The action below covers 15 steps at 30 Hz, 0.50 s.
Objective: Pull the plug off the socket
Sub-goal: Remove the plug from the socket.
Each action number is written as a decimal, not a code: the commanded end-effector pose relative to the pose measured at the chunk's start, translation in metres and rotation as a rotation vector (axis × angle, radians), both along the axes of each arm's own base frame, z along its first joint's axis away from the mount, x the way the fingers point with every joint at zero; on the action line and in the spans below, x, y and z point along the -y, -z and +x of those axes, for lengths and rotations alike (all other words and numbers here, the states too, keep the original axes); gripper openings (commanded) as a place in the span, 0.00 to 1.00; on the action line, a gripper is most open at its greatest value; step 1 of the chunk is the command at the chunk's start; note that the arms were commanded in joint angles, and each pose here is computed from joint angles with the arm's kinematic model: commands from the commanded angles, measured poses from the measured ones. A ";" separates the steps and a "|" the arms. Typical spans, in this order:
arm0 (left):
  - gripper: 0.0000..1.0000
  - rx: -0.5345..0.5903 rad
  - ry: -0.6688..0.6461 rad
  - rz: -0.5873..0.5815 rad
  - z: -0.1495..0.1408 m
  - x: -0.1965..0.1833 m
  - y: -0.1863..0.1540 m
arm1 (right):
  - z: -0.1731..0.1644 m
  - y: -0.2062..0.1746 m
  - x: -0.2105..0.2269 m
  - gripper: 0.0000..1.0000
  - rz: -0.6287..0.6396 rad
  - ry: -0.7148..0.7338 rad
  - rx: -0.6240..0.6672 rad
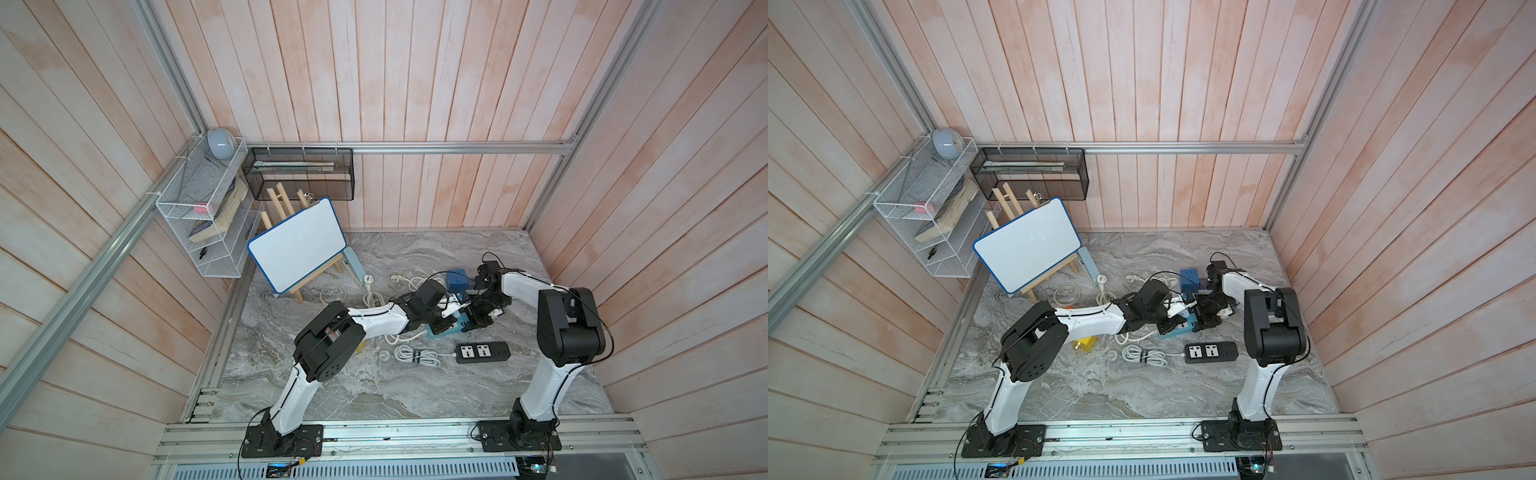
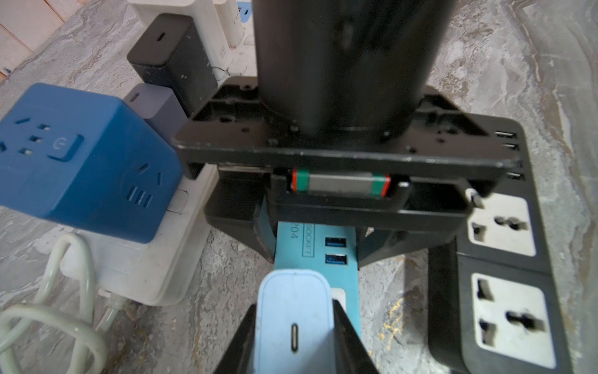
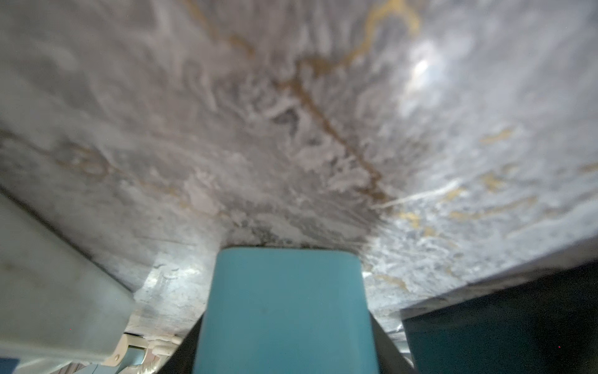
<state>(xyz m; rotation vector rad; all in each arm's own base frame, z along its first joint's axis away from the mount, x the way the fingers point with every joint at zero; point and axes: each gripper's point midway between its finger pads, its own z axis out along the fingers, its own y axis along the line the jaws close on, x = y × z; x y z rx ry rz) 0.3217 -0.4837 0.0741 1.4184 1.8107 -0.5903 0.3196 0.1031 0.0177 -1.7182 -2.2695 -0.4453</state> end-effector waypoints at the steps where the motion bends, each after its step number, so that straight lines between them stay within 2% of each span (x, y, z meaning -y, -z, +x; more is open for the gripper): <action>1: 0.00 0.016 0.002 -0.059 -0.003 0.004 -0.025 | -0.015 0.030 0.023 0.00 -0.144 0.029 -0.057; 15: 0.00 0.054 0.008 -0.081 -0.002 0.005 -0.047 | -0.017 0.030 0.028 0.00 -0.179 0.055 -0.089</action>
